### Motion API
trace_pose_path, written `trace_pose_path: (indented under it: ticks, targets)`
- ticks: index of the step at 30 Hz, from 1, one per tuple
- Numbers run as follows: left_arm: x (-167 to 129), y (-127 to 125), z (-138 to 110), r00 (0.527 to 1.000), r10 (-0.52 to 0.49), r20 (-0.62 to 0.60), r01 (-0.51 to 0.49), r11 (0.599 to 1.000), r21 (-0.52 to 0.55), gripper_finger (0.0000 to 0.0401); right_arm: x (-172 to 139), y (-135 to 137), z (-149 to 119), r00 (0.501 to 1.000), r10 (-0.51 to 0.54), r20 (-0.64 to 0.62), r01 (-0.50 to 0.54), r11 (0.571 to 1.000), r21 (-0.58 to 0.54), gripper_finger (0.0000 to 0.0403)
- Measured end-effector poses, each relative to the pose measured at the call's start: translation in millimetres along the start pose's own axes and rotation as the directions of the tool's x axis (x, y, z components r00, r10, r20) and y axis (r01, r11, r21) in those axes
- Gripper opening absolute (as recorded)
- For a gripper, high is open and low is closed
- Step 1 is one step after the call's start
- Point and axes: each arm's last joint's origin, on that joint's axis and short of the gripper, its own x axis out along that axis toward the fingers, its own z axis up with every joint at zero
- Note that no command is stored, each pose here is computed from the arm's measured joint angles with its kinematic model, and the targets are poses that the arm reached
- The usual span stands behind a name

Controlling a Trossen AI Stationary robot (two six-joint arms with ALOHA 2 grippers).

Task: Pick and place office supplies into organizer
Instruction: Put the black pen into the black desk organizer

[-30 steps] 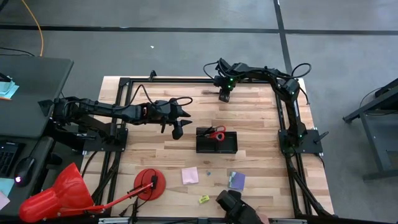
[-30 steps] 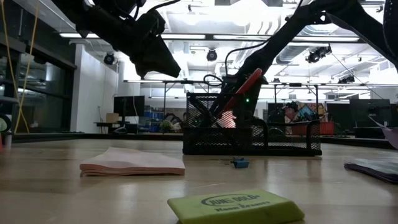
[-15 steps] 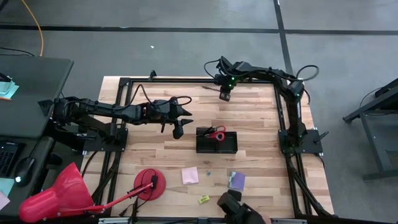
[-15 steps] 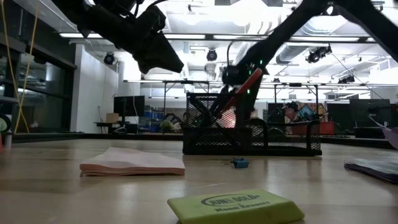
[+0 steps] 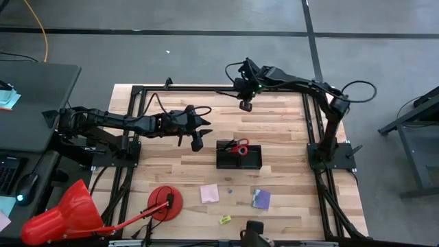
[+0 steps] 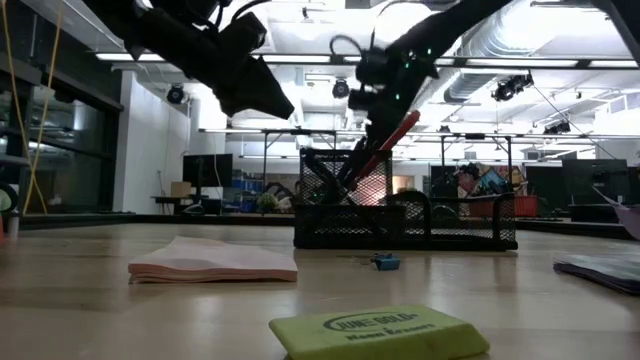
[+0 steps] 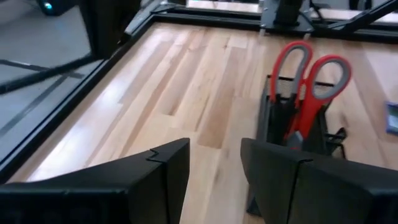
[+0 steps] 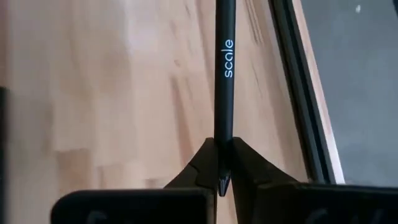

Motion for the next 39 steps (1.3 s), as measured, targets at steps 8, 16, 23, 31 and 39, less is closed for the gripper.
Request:
trace_pose_path:
  ticks: [8, 16, 23, 31, 39]
  targets:
    - [0, 3, -2, 0.996, 0.084, -0.023, -0.084, 0.996, -0.015, 0.0136, -26, 31, -2, 0.987, 0.079, 0.143, -0.074, 0.996, -0.042, 0.0003]
    - [0, 2, 7, 0.996, 0.064, 0.067, -0.062, 0.997, -0.036, 0.0136, -53, 85, -35, 0.896, 0.050, 0.442, -0.009, 0.996, -0.094, 0.0002]
    - [0, 8, 10, 0.990, 0.100, 0.101, -0.099, 0.995, -0.015, 0.0136, -45, 132, -67, 0.736, 0.041, 0.676, 0.056, 0.991, -0.121, 0.0002]
    - [4, -5, 33, 0.885, -0.274, 0.376, 0.286, 0.958, 0.024, 0.0136, -30, 178, -89, 0.637, 0.071, 0.767, 0.102, 0.979, -0.176, 0.0002]
    - [13, -8, 32, 0.853, -0.313, 0.418, 0.311, 0.948, 0.075, 0.0136, -34, 208, -89, 0.623, 0.077, 0.779, 0.130, 0.971, -0.199, 0.0002]
